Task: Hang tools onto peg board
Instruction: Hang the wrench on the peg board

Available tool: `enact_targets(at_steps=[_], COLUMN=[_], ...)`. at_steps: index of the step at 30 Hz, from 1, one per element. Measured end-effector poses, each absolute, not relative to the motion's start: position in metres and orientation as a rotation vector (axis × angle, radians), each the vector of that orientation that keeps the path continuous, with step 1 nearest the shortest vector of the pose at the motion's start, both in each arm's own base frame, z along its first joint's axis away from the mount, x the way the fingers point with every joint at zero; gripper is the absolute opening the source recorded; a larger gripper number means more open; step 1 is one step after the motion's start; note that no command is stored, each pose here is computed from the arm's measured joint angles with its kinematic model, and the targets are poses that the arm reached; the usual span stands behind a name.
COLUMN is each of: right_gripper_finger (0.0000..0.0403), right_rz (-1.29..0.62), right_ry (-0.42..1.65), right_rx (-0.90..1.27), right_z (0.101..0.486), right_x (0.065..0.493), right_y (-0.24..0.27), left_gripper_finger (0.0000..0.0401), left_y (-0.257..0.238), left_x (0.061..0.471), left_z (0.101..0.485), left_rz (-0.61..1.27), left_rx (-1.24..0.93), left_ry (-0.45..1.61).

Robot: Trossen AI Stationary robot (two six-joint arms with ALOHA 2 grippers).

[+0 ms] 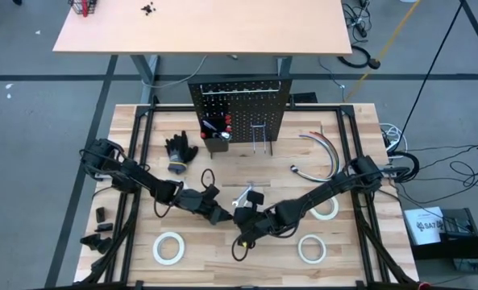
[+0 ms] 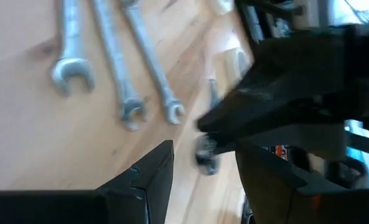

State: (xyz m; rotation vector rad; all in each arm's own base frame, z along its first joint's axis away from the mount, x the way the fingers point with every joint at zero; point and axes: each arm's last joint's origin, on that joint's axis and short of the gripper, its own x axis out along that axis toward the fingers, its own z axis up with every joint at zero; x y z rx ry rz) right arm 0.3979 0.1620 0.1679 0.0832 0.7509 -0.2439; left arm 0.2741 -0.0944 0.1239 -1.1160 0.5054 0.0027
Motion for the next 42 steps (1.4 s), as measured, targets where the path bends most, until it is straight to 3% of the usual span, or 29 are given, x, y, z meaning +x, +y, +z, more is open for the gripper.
enact_targets(at_steps=[16,21,27,35,38,42], right_gripper_finger=[0.0021,0.0021,0.0018,0.0046,0.0066,0.0091], right_rz=[-0.234,-0.233,-0.230,-0.228,-0.221,-0.052], right_ry=[0.728,0.730,0.733,0.761,0.806,0.877], right_rx=[0.060,0.058,0.063,0.085,0.117,0.249], right_z=[0.170,0.170,0.170,0.172,0.188,0.224], right_x=[0.404,0.405,0.404,0.402,0.392,0.373], right_y=[0.153,0.152,0.152,0.150,0.146,0.145], left_gripper_finger=[0.0171,0.0126,0.0020,0.0014,0.0013,0.0012], left_y=[-0.095,-0.095,-0.094,-0.094,-0.094,-0.092], left_x=[0.275,0.275,0.274,0.274,0.273,0.273], left_z=[0.126,0.126,0.124,0.122,0.121,0.127], left_rz=[-0.031,-0.027,-0.049,-0.043,-0.058,-0.108], left_rx=[-1.096,-1.091,-1.015,-0.988,-0.972,-0.941], left_ry=[0.489,0.495,0.517,0.534,0.554,0.553])
